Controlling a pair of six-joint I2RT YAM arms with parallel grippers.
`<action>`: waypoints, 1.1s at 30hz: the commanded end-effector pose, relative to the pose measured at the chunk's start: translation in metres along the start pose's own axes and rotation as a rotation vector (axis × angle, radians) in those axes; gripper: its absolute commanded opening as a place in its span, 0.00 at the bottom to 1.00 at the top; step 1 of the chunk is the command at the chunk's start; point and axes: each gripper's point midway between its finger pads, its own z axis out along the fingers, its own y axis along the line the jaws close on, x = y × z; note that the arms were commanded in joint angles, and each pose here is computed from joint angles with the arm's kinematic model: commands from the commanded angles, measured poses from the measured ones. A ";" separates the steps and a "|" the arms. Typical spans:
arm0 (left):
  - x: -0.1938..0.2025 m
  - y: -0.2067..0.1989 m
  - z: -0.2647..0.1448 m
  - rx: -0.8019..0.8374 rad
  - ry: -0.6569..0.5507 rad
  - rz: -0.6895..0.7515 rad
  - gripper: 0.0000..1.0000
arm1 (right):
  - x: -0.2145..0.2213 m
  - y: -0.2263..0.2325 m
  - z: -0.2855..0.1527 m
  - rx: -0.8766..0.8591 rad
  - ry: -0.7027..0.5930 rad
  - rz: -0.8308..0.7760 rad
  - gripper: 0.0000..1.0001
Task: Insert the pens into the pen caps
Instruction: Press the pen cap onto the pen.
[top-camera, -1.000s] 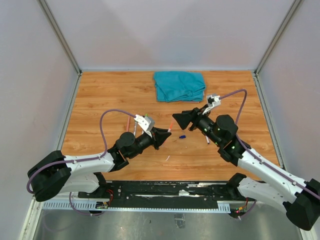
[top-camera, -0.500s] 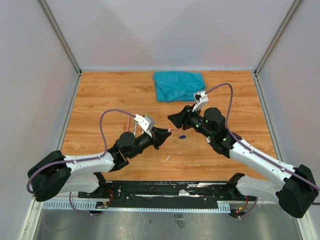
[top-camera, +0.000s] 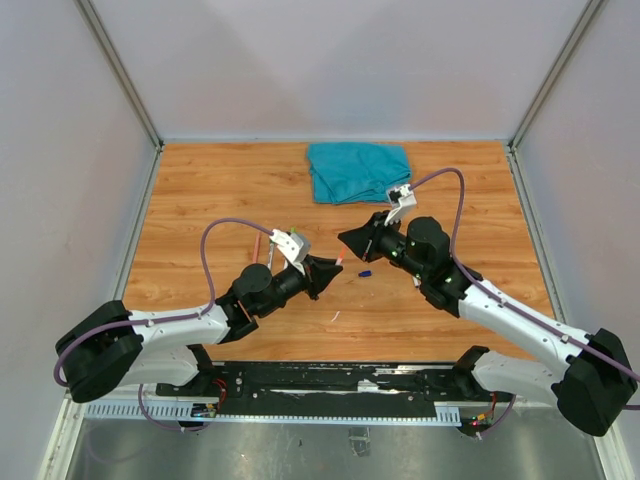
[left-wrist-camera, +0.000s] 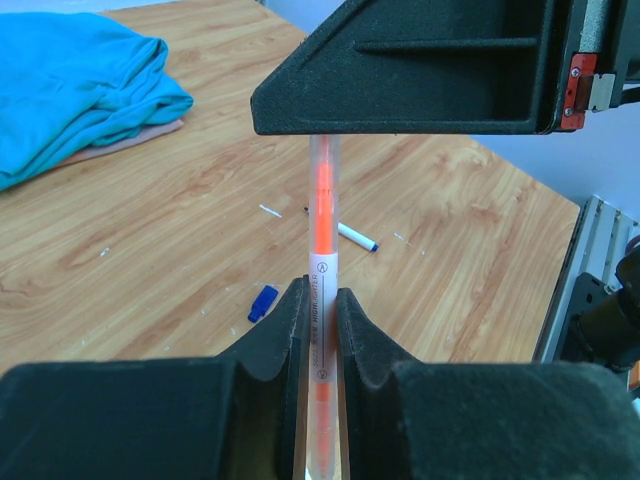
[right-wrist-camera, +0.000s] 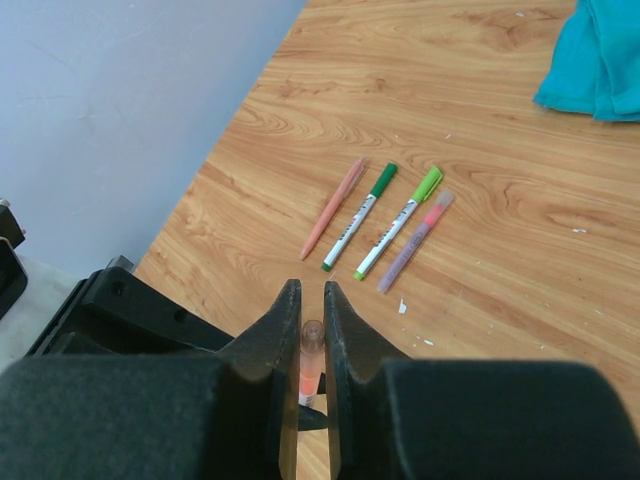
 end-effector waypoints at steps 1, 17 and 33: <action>-0.024 -0.005 0.007 0.006 -0.076 0.002 0.00 | 0.024 -0.005 -0.002 -0.004 0.069 -0.010 0.02; -0.026 -0.004 0.006 -0.001 -0.084 -0.002 0.01 | 0.092 -0.015 -0.013 -0.009 0.189 0.069 0.01; -0.025 -0.004 0.006 -0.001 -0.085 -0.002 0.01 | 0.145 -0.016 -0.021 0.019 0.250 0.090 0.01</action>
